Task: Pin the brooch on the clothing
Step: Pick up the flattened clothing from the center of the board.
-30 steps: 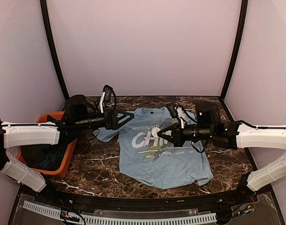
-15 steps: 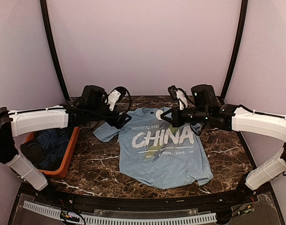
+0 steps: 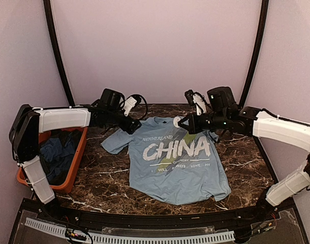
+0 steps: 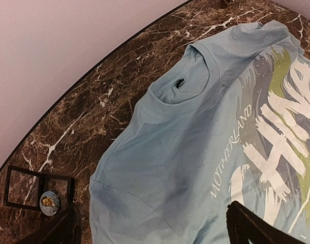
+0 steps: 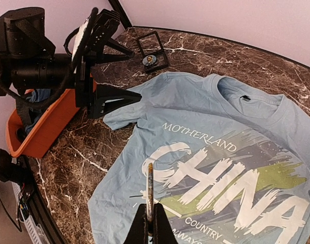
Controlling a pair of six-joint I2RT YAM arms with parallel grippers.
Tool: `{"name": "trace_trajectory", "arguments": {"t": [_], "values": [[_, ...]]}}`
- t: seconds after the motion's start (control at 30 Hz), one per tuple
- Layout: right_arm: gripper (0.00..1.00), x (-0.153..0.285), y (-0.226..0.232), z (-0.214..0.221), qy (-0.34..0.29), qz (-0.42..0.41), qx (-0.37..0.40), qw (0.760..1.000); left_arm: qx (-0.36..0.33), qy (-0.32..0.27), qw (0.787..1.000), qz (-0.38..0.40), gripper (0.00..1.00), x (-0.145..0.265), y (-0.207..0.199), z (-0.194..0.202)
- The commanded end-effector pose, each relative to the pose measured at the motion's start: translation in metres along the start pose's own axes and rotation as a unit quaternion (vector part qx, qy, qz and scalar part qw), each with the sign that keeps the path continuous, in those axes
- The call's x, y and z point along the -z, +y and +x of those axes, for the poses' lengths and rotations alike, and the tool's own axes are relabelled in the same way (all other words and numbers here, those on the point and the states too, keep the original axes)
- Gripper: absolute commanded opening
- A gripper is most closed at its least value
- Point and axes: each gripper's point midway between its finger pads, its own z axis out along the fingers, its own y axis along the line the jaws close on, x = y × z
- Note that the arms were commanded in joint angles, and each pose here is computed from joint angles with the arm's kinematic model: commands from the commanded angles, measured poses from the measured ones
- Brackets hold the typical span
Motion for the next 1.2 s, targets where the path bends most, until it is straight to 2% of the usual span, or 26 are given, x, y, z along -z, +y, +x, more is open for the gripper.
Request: {"name": "trace_trajectory", "arguments": {"t": [0.0,0.23,0.43,0.53,0.73,0.97,1.17], "values": [[0.0,0.003,-0.003,-0.009,0.002,0.013,-0.02,1.0,0.004,0.008,0.999,0.033,0.99,-0.001,0.004,0.01],[0.0,0.004,-0.016,-0.01,-0.002,0.051,-0.097,0.994,0.005,0.032,0.996,0.081,0.99,-0.019,0.001,0.037],[0.0,-0.001,-0.023,-0.019,0.002,0.078,-0.141,0.987,0.0,0.04,0.991,0.131,0.99,-0.027,-0.001,0.04],[0.0,-0.005,-0.022,-0.018,0.021,0.083,-0.147,0.985,-0.012,0.053,0.987,0.148,0.99,-0.03,-0.003,0.041],[0.0,-0.006,-0.022,-0.017,0.019,0.081,-0.152,0.985,-0.011,0.054,0.985,0.165,0.99,-0.035,-0.007,0.044],[0.0,-0.011,-0.022,-0.014,0.027,0.076,-0.152,0.985,-0.003,0.066,0.978,0.196,0.92,-0.042,-0.019,0.054],[0.0,-0.012,-0.019,-0.014,0.029,0.069,-0.149,0.986,0.003,0.089,0.979,0.186,0.91,-0.052,-0.018,0.07]]}}
